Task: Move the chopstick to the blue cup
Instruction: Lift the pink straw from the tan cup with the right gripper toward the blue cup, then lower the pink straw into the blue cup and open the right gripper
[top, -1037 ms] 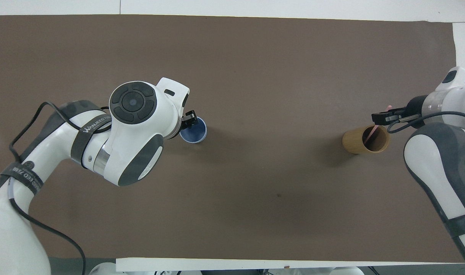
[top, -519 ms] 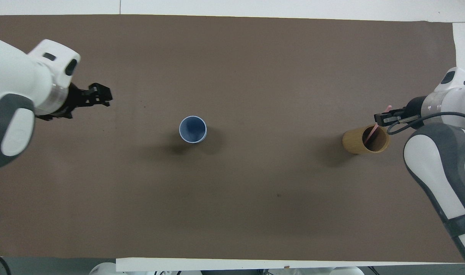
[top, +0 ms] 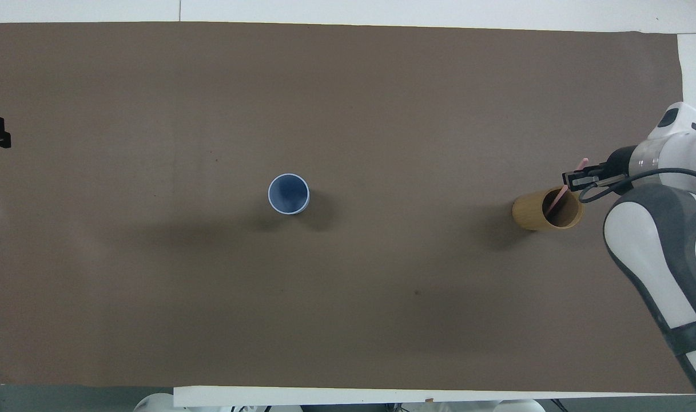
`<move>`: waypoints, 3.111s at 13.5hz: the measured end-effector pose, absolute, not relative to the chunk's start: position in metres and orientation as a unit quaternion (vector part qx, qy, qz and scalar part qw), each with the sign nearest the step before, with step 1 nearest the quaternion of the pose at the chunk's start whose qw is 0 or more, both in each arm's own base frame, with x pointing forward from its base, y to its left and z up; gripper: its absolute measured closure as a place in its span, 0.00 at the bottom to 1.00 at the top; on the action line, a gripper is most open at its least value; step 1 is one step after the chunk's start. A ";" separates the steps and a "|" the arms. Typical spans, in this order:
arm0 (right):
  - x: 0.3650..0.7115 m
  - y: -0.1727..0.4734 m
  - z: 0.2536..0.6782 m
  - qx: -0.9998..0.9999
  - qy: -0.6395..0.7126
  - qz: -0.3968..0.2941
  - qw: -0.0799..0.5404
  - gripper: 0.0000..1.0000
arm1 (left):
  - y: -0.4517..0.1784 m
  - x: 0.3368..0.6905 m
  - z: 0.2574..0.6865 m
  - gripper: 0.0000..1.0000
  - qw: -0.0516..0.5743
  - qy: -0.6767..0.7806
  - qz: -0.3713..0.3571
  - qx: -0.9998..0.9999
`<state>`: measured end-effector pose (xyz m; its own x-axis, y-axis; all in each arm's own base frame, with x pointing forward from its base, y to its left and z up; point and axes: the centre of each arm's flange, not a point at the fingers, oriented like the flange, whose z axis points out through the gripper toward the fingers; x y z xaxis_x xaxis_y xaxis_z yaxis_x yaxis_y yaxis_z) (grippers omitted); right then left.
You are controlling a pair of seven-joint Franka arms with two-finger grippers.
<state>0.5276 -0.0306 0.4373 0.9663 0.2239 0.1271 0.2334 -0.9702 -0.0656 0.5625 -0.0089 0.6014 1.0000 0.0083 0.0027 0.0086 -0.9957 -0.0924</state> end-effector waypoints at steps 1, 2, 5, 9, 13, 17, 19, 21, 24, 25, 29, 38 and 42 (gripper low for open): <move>0.528 -0.031 0.437 -0.991 -0.115 -0.060 0.040 0.90 | -0.012 0.564 0.598 0.00 0.046 -0.002 0.002 -0.999; 0.528 -0.030 0.438 -0.991 -0.116 -0.061 0.040 0.91 | -0.012 0.565 0.596 0.00 0.046 -0.002 0.004 -0.999; 0.532 -0.028 0.457 -0.990 -0.129 -0.049 0.037 0.91 | -0.006 0.565 0.596 0.00 0.047 -0.007 0.004 -0.999; 0.537 -0.004 0.573 -0.984 -0.170 -0.047 0.026 0.91 | -0.006 0.565 0.596 0.00 0.047 -0.007 0.004 -0.999; 0.529 0.094 0.672 -0.975 -0.186 -0.113 0.045 0.91 | -0.006 0.565 0.596 0.00 0.047 -0.007 0.004 -0.999; 0.522 0.236 0.669 -0.977 -0.087 -0.157 0.110 0.91 | -0.006 0.565 0.596 0.00 0.047 -0.007 0.004 -0.999; 0.519 0.296 0.654 -0.972 -0.056 -0.174 0.148 0.91 | -0.006 0.565 0.596 0.00 0.047 -0.007 0.004 -0.999; 0.516 0.347 0.628 -0.970 -0.046 -0.188 0.146 0.91 | -0.006 0.565 0.596 0.00 0.047 -0.007 0.005 -0.999; 0.515 0.402 0.575 -0.973 -0.053 -0.191 0.120 0.91 | -0.006 0.565 0.596 0.00 0.047 -0.007 0.005 -0.999; 0.520 0.414 0.563 -0.972 -0.058 -0.192 0.121 0.91 | -0.006 0.565 0.596 0.00 0.047 -0.007 0.005 -0.999; 0.528 0.425 0.552 -0.972 -0.056 -0.189 0.130 0.91 | -0.006 0.565 0.596 0.00 0.047 -0.007 0.005 -0.999; 0.516 0.432 0.521 -0.973 -0.067 -0.180 0.125 0.85 | -0.009 0.565 0.596 0.00 0.047 -0.004 0.004 -0.999; 0.516 0.430 0.527 -0.972 -0.066 -0.185 0.125 0.37 | -0.009 0.565 0.596 0.00 0.047 -0.004 0.004 -0.999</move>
<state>0.5158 0.4301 0.5271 0.9227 0.0822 0.3765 0.1749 -0.9599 -0.2191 0.5650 -0.0092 0.5956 0.9999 0.0077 -0.0084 0.0068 -0.9956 -0.0939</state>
